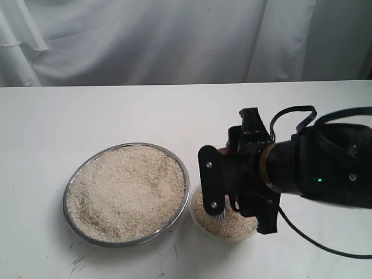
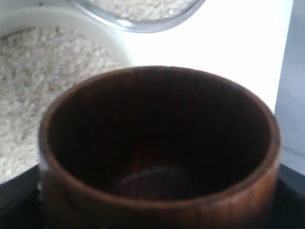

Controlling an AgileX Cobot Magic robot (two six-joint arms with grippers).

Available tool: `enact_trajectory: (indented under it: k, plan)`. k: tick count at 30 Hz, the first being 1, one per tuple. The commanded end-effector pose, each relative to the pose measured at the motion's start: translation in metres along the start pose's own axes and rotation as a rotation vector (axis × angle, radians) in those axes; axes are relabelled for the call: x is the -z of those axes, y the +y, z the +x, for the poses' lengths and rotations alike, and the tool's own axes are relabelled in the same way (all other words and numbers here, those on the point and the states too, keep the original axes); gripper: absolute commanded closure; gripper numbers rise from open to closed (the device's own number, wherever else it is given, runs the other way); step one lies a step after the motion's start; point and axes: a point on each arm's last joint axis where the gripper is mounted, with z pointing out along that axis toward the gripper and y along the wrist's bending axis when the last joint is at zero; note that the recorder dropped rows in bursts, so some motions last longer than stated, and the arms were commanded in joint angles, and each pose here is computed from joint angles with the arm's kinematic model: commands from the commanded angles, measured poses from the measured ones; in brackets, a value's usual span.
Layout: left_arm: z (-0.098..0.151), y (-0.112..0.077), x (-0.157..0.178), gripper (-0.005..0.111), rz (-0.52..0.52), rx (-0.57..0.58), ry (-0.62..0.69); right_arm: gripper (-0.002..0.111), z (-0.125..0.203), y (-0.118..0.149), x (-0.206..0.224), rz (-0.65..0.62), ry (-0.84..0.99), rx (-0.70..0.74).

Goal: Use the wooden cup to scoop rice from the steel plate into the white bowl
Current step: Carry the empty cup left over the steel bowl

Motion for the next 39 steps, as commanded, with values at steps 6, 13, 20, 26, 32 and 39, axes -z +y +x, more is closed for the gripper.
enact_trajectory:
  k: [6,13,20,26,32,39]
  plan:
    - [-0.002,0.0,0.0,0.107,0.005,0.001,-0.006,0.108,-0.021,-0.045,0.008,0.103,-0.326,-0.354]
    - [-0.002,0.0,0.0,0.107,0.005,0.001,-0.006,0.108,-0.029,-0.062,-0.013,0.176,-0.503,-0.426]
    - [-0.002,0.0,0.0,0.107,0.005,0.004,-0.006,0.108,-0.039,-0.096,-0.046,0.225,-0.424,-0.274]
    - [-0.002,0.0,0.0,0.107,0.005,0.002,-0.006,0.108,-0.066,-0.112,-0.087,0.192,-0.282,-0.088]
    - [-0.002,0.0,0.0,0.107,0.005,0.002,-0.006,0.108,-0.088,-0.096,-0.105,0.187,-0.228,0.2]
    - [-0.002,0.0,0.0,0.107,0.005,0.005,-0.006,0.108,-0.095,-0.09,-0.112,0.234,-0.185,0.53]
